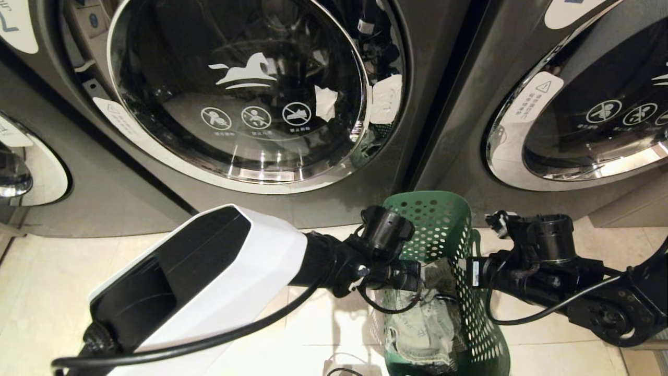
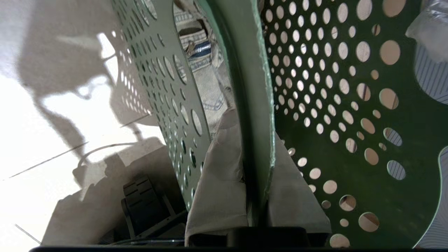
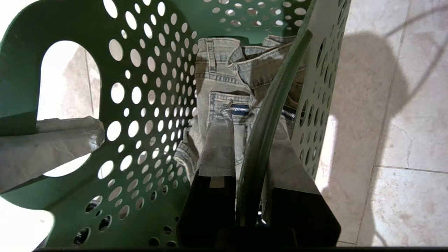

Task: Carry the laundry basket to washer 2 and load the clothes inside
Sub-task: Pick up the clothes basket and put it beside the washing machine

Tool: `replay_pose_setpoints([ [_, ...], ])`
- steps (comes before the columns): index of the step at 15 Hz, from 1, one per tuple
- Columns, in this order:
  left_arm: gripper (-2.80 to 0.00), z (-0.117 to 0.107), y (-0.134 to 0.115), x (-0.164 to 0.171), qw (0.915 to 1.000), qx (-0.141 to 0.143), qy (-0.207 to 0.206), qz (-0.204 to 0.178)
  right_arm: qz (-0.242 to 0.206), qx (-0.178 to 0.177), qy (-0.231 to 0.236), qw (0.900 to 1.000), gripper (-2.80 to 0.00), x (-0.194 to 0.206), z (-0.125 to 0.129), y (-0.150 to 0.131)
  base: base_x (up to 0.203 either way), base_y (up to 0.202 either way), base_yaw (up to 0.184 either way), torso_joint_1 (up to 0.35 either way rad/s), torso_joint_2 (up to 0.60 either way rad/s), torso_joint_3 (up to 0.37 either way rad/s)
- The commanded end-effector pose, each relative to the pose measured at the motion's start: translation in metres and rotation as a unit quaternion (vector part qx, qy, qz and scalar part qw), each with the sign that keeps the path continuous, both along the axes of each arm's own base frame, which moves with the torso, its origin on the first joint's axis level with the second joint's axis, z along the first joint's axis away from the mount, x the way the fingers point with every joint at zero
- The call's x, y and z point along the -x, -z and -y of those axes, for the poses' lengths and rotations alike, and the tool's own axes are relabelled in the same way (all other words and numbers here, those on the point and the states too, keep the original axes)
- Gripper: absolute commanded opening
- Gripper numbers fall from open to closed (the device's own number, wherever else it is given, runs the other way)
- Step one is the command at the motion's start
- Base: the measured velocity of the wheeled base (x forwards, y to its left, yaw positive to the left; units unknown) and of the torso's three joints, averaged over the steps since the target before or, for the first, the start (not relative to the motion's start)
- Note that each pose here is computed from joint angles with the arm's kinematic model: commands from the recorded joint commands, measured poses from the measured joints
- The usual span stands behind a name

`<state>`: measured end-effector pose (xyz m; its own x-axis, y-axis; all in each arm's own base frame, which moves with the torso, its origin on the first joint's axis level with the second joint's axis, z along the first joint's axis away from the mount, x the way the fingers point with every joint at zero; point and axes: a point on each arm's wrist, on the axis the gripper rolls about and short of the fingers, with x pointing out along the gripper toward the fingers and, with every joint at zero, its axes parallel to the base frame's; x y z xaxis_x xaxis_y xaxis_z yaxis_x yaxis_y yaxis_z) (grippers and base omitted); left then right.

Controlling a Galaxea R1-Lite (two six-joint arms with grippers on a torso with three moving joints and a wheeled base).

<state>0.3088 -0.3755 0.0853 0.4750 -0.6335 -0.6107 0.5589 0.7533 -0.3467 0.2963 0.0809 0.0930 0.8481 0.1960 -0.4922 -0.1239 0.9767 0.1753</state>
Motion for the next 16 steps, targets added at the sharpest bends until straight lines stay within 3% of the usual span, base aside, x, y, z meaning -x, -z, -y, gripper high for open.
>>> replay_pose_setpoints([
  [1,-2.80,0.002,0.006,-0.004,1.0000,-0.002,-0.003,-0.002,-0.004,0.001,0.001,1.000,-2.80,-0.004,-0.001,0.005,0.000,0.000,0.000,0.011,0.00,-0.203],
  [3,-2.80,0.003,0.007,-0.008,0.9999,-0.001,-0.001,0.010,-0.002,-0.001,0.001,1.000,-2.80,-0.010,-0.002,0.007,0.000,0.000,0.000,0.005,0.01,-0.192],
  [7,-2.80,0.000,0.005,-0.016,0.9992,-0.015,-0.009,0.037,0.074,0.004,-0.005,0.997,-2.80,-0.031,-0.003,0.021,0.000,0.000,0.000,0.002,0.00,-0.057],
  [16,-2.80,-0.003,0.001,-0.017,0.9989,-0.019,-0.008,0.041,0.070,0.005,-0.012,0.997,-2.80,-0.023,-0.001,0.018,0.000,0.000,0.000,0.000,0.00,0.000],
])
